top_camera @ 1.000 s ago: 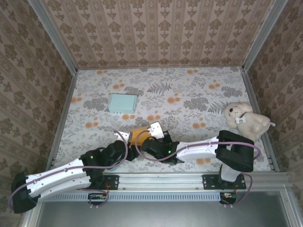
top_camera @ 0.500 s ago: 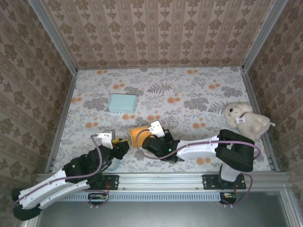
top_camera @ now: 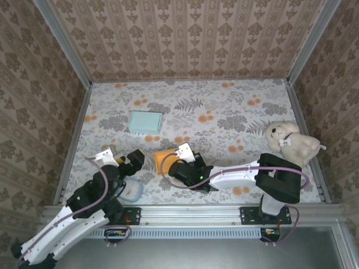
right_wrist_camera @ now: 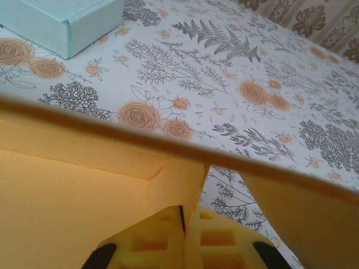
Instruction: Fold the paper box
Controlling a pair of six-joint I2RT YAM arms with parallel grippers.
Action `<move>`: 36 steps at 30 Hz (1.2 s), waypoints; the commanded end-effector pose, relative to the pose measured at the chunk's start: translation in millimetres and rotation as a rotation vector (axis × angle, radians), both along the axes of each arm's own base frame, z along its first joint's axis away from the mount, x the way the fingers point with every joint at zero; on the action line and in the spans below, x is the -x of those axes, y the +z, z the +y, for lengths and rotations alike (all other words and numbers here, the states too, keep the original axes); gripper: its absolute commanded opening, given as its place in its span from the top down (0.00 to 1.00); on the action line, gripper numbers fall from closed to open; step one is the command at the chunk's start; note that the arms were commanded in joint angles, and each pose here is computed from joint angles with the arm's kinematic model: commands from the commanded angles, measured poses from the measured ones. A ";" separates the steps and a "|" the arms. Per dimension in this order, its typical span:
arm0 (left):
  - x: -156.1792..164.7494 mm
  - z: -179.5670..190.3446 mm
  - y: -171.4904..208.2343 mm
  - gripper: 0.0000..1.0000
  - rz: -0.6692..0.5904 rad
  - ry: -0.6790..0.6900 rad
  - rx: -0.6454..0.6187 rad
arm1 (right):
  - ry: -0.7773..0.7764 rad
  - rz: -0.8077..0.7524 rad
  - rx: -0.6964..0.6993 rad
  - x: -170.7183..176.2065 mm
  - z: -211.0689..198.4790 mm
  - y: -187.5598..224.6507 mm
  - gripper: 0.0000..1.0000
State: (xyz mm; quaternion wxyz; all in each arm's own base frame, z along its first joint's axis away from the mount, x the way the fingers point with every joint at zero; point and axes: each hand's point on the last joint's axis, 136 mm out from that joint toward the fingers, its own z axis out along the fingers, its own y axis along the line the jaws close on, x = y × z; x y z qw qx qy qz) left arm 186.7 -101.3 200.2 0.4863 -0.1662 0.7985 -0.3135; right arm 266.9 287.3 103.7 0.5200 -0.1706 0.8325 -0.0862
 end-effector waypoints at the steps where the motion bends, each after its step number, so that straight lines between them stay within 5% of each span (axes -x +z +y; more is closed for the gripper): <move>1: -5.0 -14.0 -0.6 0.00 0.101 0.007 0.147 | 0.006 -0.006 0.024 -0.1 -4.8 3.8 0.96; 16: -56.2 -78.7 -59.1 0.01 0.561 -0.042 0.347 | 0.020 0.010 0.007 1.1 -1.8 0.0 0.96; 36: -50.1 -97.8 -65.2 0.22 0.543 -0.098 0.331 | 0.063 0.022 -0.042 9.7 13.2 7.7 0.96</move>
